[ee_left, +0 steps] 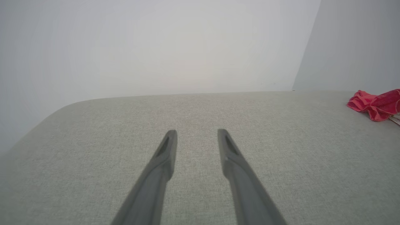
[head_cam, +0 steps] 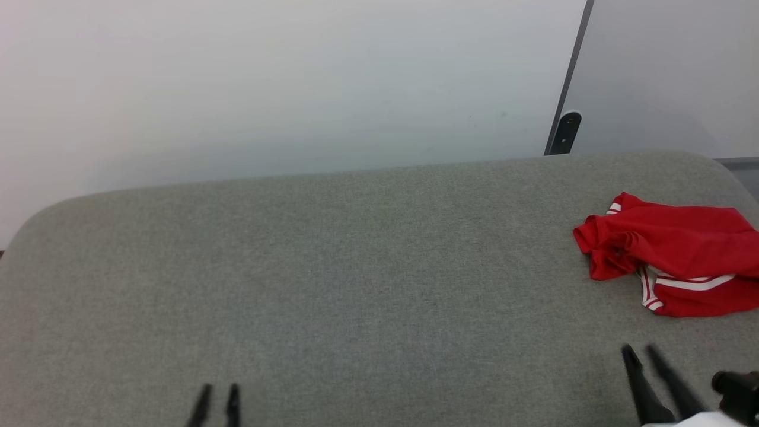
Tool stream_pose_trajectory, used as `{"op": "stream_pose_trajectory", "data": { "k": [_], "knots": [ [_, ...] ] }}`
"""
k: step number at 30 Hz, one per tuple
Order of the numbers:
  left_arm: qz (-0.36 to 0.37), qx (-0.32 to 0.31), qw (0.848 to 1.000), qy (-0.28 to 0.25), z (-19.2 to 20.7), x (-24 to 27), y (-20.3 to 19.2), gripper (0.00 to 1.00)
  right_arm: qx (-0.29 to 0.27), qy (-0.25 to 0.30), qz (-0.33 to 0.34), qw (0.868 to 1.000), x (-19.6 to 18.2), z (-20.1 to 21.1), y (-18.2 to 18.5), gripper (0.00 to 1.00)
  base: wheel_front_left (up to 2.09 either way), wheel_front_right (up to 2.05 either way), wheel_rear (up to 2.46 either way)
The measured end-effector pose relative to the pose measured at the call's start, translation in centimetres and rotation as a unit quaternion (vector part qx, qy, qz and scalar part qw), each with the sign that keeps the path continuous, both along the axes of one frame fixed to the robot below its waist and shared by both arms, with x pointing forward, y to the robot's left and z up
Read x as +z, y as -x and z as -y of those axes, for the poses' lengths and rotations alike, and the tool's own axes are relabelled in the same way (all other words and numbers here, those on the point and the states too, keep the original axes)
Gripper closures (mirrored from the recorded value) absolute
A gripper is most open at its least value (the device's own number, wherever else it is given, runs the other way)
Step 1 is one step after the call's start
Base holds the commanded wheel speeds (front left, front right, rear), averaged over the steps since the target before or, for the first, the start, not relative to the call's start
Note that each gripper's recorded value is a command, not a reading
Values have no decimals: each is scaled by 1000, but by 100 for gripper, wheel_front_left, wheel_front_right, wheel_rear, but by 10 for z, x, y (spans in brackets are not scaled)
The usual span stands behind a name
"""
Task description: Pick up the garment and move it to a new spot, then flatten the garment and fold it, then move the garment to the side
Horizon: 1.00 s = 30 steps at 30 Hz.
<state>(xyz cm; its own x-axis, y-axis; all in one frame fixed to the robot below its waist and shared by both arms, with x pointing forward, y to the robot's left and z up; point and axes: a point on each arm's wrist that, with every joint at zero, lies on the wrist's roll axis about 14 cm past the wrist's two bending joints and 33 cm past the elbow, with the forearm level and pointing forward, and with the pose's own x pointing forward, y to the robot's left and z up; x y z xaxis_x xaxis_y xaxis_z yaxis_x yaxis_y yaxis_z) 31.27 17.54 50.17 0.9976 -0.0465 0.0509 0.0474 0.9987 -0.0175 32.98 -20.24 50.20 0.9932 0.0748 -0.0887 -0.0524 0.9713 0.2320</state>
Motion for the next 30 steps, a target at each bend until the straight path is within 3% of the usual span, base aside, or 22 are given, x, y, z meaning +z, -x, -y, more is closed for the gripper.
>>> {"op": "stream_pose_trajectory", "data": {
  "k": [3, 14, 30],
  "knots": [
    [-15, 1, 1000, 8, 1, -9, 1, 100, -1, -10, -20, 1000, -13, -2, 4, 100, 0, 0, 0],
    [-42, 20, 992, 118, -6, -17, -6, 100, -16, -101, -26, 994, -16, 0, 0, 100, 0, 0, 0],
    [-59, 32, 965, 255, -12, -20, -22, 100, -31, -222, -18, 974, -11, 0, -13, 100, 0, 0, 0]
  ]
}}
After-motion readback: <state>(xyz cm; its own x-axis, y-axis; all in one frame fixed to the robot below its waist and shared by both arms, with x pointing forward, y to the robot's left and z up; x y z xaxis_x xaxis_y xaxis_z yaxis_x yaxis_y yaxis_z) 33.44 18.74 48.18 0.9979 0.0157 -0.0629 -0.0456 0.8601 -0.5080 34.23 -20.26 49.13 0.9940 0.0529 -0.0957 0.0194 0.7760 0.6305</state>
